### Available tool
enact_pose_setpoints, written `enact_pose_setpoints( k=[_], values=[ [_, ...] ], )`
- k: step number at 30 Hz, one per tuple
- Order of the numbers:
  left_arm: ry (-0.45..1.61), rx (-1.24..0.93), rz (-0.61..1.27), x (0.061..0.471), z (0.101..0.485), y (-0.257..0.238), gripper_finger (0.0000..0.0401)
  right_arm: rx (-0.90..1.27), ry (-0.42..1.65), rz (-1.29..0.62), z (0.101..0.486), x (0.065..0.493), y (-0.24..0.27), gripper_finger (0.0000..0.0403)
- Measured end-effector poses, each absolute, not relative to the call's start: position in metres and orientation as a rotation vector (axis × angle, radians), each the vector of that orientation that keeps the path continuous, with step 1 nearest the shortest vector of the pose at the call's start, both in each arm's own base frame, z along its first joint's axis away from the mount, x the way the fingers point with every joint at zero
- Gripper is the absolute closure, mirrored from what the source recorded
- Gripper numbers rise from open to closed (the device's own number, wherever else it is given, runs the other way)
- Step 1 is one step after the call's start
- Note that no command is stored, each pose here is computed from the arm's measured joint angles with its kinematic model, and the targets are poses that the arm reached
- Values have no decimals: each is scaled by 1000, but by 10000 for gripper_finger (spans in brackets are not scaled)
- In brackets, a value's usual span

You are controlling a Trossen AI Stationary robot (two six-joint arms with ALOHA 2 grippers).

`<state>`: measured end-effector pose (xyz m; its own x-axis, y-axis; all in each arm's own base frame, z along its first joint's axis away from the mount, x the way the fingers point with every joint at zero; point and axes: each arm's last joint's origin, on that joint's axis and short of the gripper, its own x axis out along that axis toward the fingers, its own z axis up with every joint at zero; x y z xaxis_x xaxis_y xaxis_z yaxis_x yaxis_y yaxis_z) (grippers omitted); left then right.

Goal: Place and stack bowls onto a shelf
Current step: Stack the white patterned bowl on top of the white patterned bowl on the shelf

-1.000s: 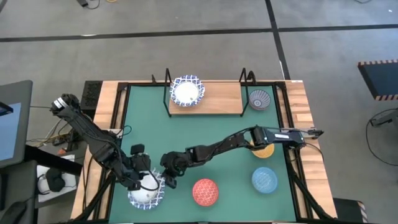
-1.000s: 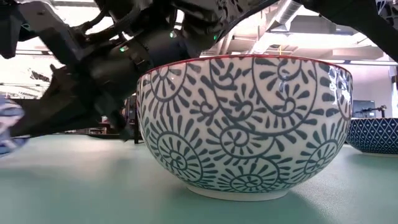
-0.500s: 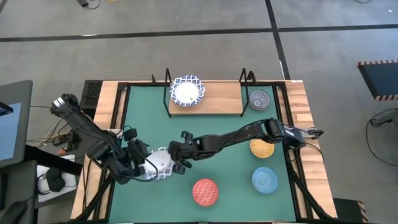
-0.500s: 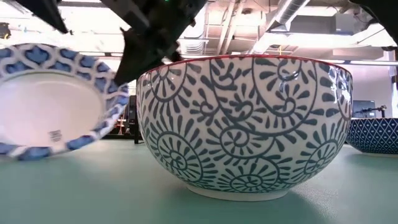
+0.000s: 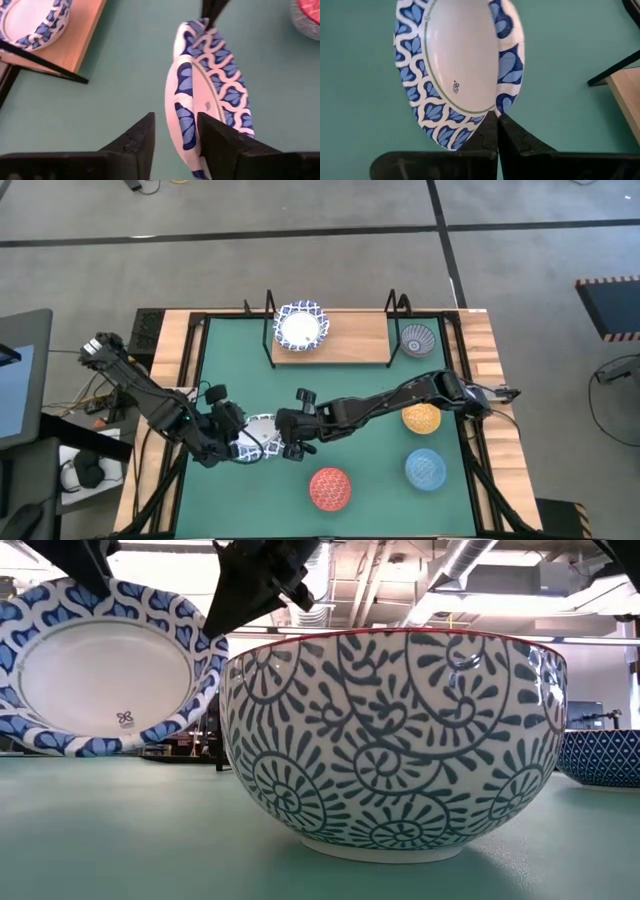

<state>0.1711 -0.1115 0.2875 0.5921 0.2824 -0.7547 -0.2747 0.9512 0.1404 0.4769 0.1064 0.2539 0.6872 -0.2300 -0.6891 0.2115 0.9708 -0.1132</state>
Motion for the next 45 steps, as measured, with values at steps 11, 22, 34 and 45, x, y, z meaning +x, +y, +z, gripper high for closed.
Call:
enact_pose_setpoints(
  k=[11,22,34,45],
  values=[
    [874,-5,408,180,288,-96,397,-117,864,-310,260,462,100,280],
    [616,52,721,202,311,-56,399,-214,889,-646,291,398,87,168],
    [245,-17,850,236,368,35,399,39,622,-708,289,333,52,191],
    [293,-273,929,249,331,146,399,76,532,-735,296,276,44,207]
  ],
)
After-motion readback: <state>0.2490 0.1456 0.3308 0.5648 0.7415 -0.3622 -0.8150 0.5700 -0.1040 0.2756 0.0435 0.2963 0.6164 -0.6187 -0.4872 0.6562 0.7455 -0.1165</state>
